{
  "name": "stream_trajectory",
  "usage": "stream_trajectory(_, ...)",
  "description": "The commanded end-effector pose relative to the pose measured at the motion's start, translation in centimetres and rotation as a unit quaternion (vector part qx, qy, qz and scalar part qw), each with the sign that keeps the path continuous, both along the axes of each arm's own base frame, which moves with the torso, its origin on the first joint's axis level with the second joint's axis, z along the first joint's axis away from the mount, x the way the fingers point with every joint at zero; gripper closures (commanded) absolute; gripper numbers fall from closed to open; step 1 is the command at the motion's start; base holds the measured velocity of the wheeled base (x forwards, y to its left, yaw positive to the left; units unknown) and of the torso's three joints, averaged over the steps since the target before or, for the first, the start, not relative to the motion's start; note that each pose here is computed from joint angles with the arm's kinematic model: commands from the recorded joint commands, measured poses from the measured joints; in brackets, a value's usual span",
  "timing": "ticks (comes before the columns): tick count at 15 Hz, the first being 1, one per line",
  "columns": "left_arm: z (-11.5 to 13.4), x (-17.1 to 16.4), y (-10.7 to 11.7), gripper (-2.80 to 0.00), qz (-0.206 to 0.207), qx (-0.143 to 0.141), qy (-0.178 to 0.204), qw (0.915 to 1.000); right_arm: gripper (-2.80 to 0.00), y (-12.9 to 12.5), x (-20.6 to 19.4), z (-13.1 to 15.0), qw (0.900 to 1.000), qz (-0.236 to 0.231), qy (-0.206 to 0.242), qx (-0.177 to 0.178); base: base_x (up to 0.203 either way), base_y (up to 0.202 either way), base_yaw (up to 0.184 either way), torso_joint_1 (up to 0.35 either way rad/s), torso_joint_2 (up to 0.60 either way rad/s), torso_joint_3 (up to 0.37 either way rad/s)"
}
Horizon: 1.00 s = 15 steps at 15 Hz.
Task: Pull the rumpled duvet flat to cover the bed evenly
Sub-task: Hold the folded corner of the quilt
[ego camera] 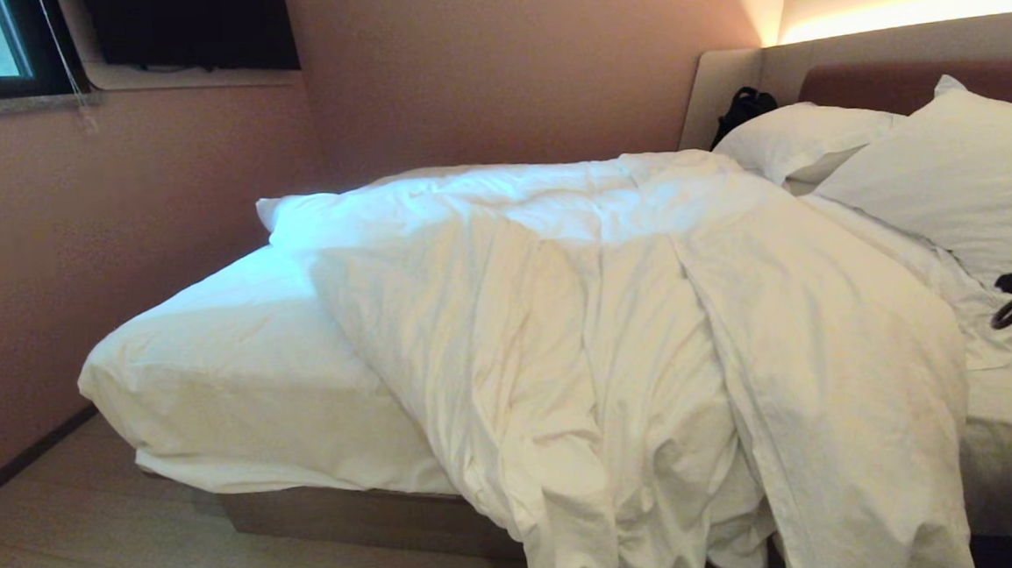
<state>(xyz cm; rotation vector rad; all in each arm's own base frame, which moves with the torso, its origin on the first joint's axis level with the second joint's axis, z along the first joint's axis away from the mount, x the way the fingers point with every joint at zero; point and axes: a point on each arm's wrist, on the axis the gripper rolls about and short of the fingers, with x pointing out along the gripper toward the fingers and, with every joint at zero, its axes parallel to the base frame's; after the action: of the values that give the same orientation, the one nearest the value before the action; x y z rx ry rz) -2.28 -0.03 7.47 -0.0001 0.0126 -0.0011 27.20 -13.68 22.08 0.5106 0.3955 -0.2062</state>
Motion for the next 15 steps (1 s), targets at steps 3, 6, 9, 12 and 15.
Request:
stream_trajectory(3,0.0,0.0,0.0,0.0,0.0,0.0,0.0,1.0,0.0,-5.8,0.7,-7.1,0.981,0.112,0.028,0.152,0.0,0.0,0.0,0.0,0.0,0.0)
stream_trajectory(6,0.0,0.0,0.0,0.0,0.0,0.0,0.0,1.0,0.0,-8.3,0.6,-11.2,0.97,0.147,0.033,0.192,0.0,0.0,0.0,0.0,0.0,0.0)
stream_trajectory(9,0.0,0.0,0.0,0.0,0.0,0.0,0.0,1.0,0.0,-10.3,1.1,-13.2,0.966,0.141,0.037,0.215,0.0,0.0,0.0,0.0,0.0,0.0)
stream_trajectory(12,0.0,0.0,0.0,0.0,0.0,0.0,0.0,1.0,0.0,-11.8,2.6,-15.6,0.963,0.139,0.047,0.224,0.0,0.0,0.0,0.0,0.0,0.0)
stream_trajectory(15,0.0,0.0,0.0,0.0,0.0,0.0,0.0,1.0,0.0,-11.0,3.4,-16.3,0.962,0.16,0.054,0.215,0.0,0.0,0.0,0.0,0.0,0.0)
